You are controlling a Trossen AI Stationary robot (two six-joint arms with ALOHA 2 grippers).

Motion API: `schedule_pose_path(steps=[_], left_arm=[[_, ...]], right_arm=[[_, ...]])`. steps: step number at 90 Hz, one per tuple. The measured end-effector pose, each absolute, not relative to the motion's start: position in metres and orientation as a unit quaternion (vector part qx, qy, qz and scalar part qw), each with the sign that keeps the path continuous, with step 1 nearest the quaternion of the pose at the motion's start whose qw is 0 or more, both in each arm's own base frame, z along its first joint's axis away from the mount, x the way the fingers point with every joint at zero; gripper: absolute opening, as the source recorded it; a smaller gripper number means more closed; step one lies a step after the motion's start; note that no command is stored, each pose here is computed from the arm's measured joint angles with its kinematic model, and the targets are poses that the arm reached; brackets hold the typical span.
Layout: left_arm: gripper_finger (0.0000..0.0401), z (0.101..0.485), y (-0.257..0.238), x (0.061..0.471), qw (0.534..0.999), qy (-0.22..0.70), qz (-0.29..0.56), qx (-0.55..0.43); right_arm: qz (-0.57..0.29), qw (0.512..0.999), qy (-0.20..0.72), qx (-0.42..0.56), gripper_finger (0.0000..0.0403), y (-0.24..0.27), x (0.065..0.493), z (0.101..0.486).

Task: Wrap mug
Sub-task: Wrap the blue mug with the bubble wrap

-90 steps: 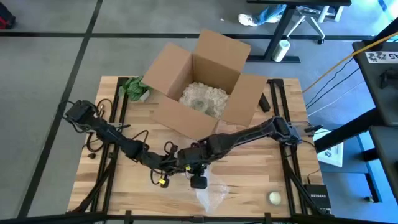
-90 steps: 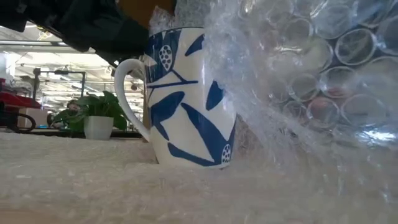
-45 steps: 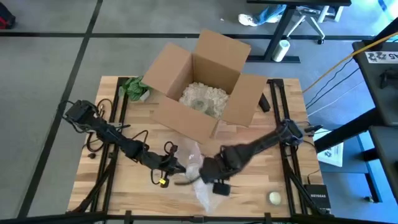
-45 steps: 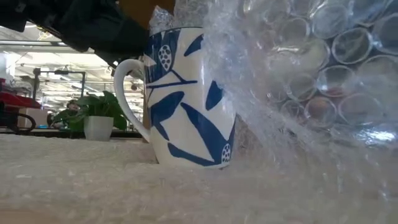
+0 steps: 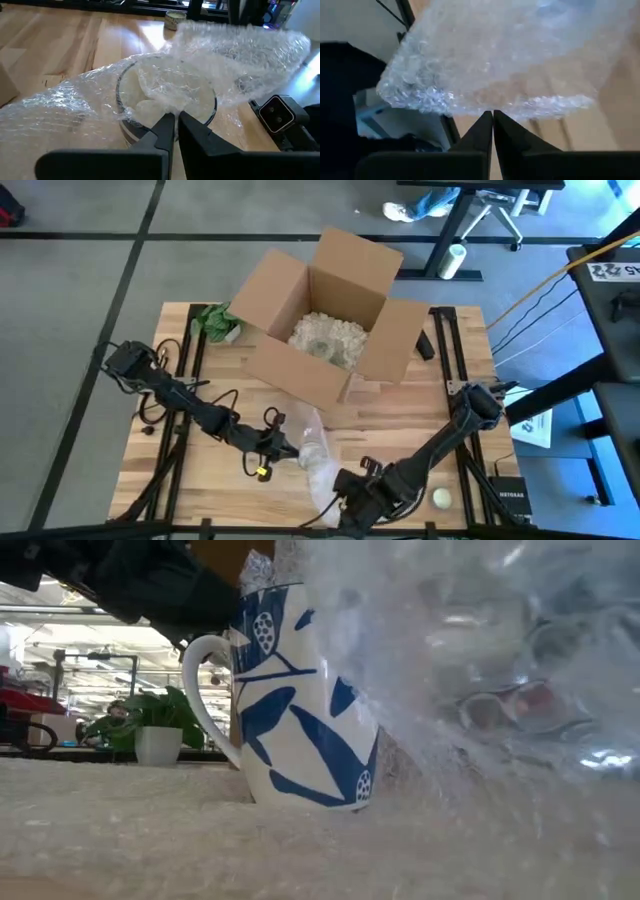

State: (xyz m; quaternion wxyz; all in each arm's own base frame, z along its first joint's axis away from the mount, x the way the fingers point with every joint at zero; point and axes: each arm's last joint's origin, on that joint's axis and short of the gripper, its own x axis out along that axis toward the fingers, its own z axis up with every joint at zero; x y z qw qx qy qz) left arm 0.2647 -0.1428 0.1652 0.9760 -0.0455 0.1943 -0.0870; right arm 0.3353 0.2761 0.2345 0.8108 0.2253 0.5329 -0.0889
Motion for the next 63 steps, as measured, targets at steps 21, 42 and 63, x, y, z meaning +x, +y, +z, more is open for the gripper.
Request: schedule_pose_path(steps=[21, 42, 63], left_arm=[[0.0003, 0.163, -0.148, 0.26, 0.973, 0.207, -0.092, -0.053], [0.0003, 0.16, -0.155, 0.255, 0.967, 0.227, -0.108, -0.047], [0.0003, 0.155, -0.155, 0.252, 0.964, 0.243, -0.105, -0.034]], right_arm=[[-0.125, 0.874, 0.398, 0.249, 0.0, 0.269, 0.352, 0.202], [-0.128, 0.904, 0.329, 0.242, 0.0, 0.265, 0.367, 0.218], [-0.143, 0.905, 0.323, 0.237, 0.0, 0.25, 0.378, 0.23]])
